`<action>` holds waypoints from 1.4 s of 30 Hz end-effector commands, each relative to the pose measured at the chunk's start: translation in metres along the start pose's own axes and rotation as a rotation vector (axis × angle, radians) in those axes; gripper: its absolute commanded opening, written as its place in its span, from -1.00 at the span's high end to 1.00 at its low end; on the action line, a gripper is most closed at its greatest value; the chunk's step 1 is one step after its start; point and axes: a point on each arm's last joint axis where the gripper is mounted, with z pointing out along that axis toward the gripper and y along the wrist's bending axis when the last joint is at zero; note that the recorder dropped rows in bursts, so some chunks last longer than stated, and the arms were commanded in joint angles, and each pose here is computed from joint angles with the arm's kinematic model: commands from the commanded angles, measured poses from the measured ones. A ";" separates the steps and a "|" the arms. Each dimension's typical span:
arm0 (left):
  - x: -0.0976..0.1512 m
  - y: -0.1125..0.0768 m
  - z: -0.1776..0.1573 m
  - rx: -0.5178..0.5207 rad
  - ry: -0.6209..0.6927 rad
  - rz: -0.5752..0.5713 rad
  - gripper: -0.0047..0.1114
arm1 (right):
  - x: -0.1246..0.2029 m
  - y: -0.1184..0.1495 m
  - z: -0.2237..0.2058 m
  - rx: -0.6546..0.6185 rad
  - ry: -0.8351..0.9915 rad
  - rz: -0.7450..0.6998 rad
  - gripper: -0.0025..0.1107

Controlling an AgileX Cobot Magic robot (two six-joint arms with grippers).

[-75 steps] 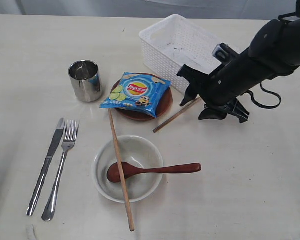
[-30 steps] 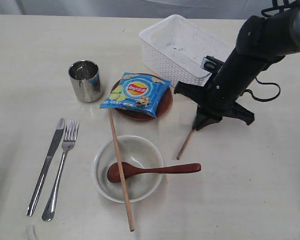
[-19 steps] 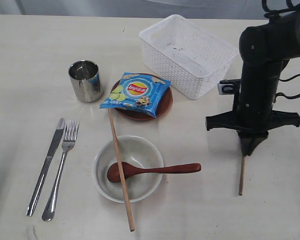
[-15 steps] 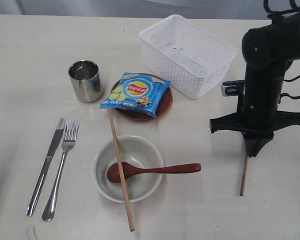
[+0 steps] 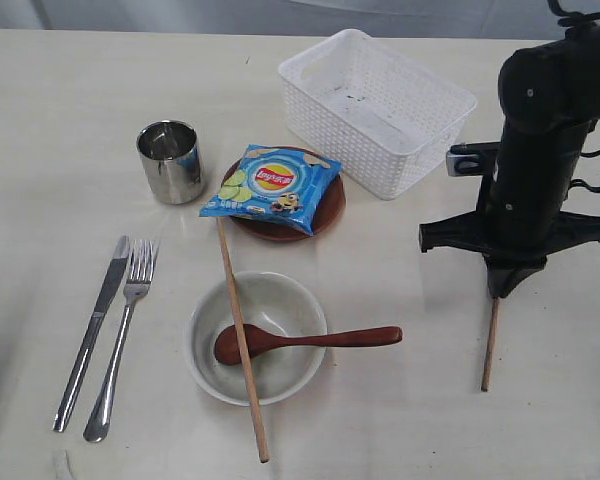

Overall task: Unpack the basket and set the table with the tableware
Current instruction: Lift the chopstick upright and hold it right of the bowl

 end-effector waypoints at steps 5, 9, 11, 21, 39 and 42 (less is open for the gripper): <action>0.000 0.000 0.000 0.006 -0.008 -0.001 0.92 | 0.002 -0.004 -0.006 0.005 -0.049 0.115 0.35; 0.000 0.000 0.000 0.006 -0.008 -0.001 0.92 | 0.004 -0.004 0.002 0.001 -0.072 0.134 0.07; 0.000 0.000 0.000 0.006 -0.008 -0.001 0.92 | 0.005 -0.004 0.007 -0.016 -0.098 0.168 0.07; 0.000 0.000 0.000 0.006 -0.008 -0.001 0.92 | 0.000 -0.016 0.012 -0.052 -0.128 0.311 0.07; 0.000 0.000 0.000 0.006 -0.008 -0.001 0.92 | 0.011 -0.030 0.037 -0.158 -0.136 0.308 0.40; 0.000 0.000 0.000 0.006 -0.008 -0.001 0.92 | 0.011 -0.030 0.037 -0.157 -0.135 0.299 0.97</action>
